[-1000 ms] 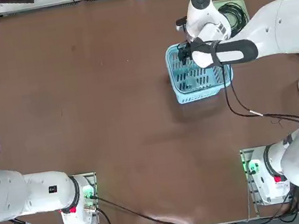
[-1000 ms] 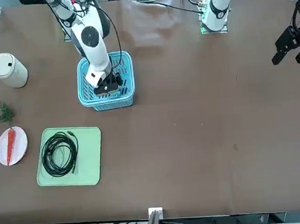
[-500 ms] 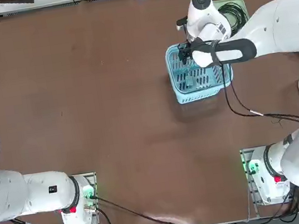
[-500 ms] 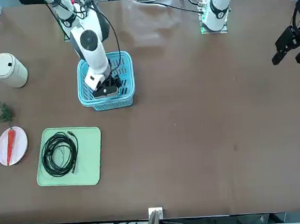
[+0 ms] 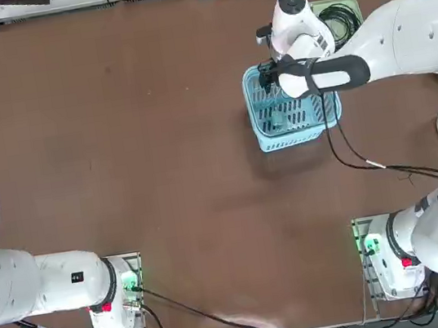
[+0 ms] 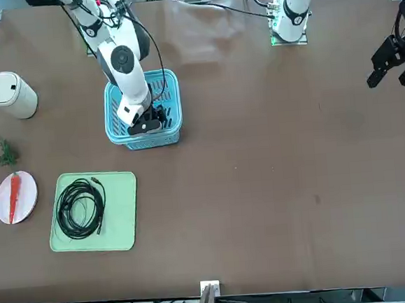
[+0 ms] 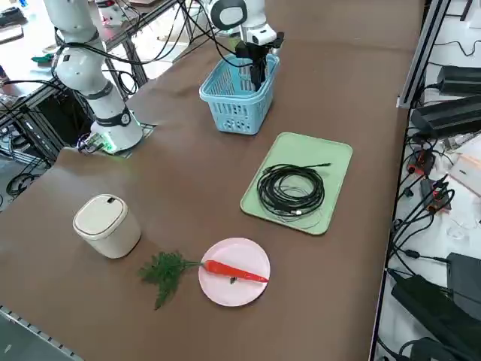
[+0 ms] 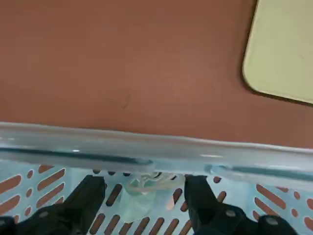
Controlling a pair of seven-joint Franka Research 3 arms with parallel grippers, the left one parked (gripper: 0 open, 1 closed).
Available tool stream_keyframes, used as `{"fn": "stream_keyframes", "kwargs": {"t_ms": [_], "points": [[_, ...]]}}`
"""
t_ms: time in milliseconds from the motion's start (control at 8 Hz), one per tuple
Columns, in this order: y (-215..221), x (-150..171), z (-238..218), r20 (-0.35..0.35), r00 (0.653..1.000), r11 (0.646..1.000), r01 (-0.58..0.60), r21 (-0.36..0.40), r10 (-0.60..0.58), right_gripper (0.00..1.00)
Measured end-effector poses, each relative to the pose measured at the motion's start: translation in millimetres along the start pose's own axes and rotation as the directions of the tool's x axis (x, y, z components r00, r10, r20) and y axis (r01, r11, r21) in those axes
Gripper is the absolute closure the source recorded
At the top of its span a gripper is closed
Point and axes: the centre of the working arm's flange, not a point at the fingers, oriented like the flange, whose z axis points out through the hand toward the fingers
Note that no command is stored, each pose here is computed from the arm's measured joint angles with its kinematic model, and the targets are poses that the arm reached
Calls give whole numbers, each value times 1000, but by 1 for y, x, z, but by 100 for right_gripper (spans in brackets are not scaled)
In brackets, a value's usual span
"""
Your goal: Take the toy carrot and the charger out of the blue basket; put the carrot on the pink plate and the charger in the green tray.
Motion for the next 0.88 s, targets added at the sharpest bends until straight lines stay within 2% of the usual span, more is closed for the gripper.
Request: {"fn": "stream_keyframes", "kwargs": {"t_ms": [500, 625, 875], "points": [[1, 2, 0, -2, 1000, 1000, 1, 1, -1, 14], [1, 2, 0, -2, 1000, 1000, 1, 1, -1, 37], [1, 2, -1, -2, 1000, 1000, 0, 1, 0, 53]]}}
